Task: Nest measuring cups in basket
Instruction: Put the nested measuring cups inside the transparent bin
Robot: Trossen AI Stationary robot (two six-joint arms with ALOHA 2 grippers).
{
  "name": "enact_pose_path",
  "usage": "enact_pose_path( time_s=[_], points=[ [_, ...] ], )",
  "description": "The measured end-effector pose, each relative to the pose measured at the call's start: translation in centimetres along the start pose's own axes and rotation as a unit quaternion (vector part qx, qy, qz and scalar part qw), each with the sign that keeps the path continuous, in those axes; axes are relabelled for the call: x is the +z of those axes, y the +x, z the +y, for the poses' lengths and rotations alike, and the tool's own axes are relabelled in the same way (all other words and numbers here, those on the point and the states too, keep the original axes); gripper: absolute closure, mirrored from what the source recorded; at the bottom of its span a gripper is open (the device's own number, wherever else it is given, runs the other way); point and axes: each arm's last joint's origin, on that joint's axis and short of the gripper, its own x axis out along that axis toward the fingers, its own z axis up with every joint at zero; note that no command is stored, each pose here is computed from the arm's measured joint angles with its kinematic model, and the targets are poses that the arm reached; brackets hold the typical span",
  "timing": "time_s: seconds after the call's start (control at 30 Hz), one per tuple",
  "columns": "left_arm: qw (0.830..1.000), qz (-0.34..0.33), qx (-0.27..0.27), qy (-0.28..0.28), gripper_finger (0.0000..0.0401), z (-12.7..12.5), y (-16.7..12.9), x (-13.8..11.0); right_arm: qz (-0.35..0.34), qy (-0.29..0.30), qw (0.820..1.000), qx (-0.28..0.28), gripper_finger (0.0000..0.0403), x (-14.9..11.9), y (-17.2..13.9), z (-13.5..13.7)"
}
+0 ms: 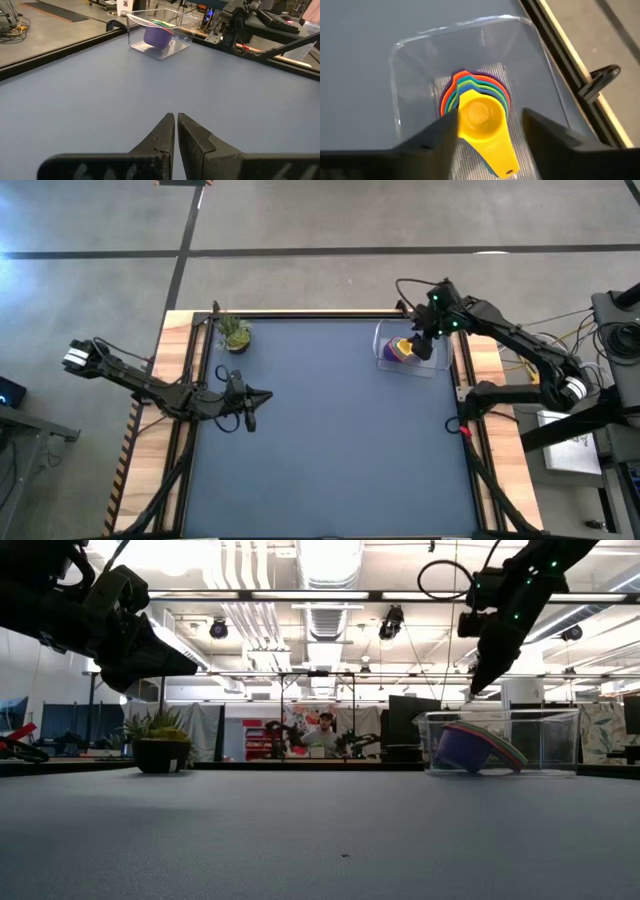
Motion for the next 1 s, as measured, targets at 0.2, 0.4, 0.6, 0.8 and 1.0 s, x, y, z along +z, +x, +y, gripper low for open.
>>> enact_pose_path(
  time_s=[0.2,0.4,0.6,0.8,1.0],
  points=[
    [1.000,0.000,0.000,0.000,0.0397,0.0,0.0,0.0,0.035,0.007,0.999,0.015,0.0372,0.0,2.0,-0.6],
    [1.000,0.000,0.000,0.000,0.0397,0.0,0.0,0.0,0.089,0.019,0.996,0.013,0.0394,-0.1,4.9,-1.6],
    [1.000,0.001,0.001,0.001,0.0397,0.0,0.0,0.0,0.111,0.029,0.993,0.023,0.0394,0.3,6.5,-2.3],
    [1.000,0.004,0.003,0.004,0.0397,0.1,0.0,-0.1,0.123,0.037,0.991,0.038,0.0394,0.7,7.7,-1.9],
    [1.000,0.005,0.004,0.005,0.0397,0.1,0.0,-0.1,0.127,0.033,0.990,0.046,0.0394,1.6,8.3,-0.6]
  ],
)
